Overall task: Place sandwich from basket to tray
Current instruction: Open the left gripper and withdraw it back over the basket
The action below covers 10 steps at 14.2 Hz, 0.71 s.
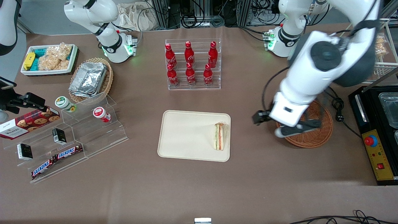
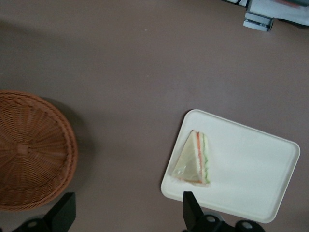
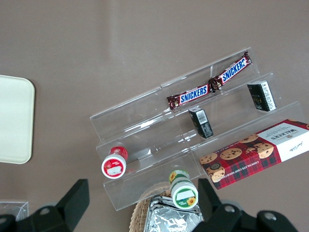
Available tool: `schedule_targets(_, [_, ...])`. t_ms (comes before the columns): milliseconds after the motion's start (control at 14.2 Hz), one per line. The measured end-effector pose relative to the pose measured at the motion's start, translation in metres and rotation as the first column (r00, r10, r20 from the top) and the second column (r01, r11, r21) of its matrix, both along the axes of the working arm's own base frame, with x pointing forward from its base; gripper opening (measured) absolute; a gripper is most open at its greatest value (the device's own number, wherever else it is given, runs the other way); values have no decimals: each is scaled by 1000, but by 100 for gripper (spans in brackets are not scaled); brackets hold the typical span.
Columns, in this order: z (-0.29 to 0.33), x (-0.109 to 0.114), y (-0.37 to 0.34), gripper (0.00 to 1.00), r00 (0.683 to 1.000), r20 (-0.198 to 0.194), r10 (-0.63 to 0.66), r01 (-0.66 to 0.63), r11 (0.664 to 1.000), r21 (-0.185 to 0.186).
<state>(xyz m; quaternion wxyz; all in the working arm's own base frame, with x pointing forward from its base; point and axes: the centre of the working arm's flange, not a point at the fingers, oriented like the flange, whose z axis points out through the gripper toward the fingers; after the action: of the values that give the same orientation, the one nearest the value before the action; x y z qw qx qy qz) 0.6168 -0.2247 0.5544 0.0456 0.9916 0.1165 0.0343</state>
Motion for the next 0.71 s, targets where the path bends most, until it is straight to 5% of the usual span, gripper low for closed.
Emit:
schedule_targets(353, [54, -10, 103, 100, 992, -82, -93, 92, 996, -16])
schedule_targets(706, [100, -65, 192, 100, 984, -129, -121, 125, 992, 17])
